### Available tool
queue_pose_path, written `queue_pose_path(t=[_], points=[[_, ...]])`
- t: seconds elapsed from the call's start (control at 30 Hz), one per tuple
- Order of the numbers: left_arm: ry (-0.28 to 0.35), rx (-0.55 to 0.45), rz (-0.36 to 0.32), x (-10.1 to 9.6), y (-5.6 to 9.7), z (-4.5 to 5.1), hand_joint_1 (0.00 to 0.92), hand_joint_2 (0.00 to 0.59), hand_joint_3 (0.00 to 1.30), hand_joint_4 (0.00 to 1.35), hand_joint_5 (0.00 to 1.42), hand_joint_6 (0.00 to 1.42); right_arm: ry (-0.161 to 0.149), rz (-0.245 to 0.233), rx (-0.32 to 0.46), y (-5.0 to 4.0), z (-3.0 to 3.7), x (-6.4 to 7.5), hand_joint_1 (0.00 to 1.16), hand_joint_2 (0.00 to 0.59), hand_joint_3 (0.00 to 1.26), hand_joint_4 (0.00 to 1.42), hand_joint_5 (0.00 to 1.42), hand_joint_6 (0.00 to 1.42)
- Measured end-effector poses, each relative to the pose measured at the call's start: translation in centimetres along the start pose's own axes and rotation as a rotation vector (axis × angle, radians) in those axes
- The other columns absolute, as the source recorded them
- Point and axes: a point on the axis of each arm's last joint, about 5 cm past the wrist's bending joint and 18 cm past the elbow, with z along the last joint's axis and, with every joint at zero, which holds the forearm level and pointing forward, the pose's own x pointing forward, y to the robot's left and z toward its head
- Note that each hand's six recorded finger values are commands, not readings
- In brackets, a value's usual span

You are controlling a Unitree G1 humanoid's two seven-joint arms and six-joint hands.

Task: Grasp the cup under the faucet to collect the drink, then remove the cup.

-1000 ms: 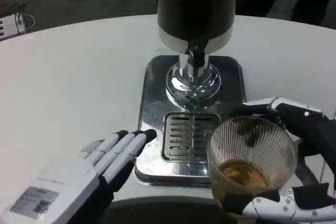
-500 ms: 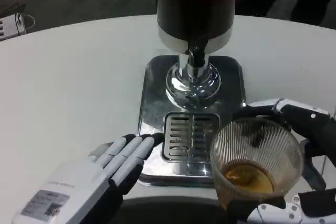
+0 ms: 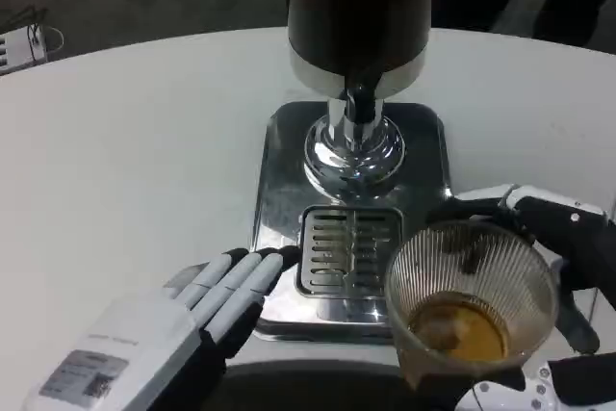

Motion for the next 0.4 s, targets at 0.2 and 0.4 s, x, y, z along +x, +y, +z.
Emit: queue_pose_path(t=[0.2, 0.4], points=[[0.001, 0.003, -0.005, -0.03, 0.04, -0.03, 0.0, 0.069, 0.01, 0.0, 0.0, 0.04, -0.003, 0.001, 0.0, 0.03, 0.02, -0.05, 1.11, 0.104, 0.88, 1.11, 1.37, 1.42], [0.001, 0.004, -0.01, -0.03, 0.04, -0.03, 0.0, 0.069, 0.01, 0.0, 0.0, 0.03, -0.002, 0.002, 0.0, 0.05, 0.02, -0.07, 1.11, 0.104, 0.88, 1.11, 1.37, 1.42]])
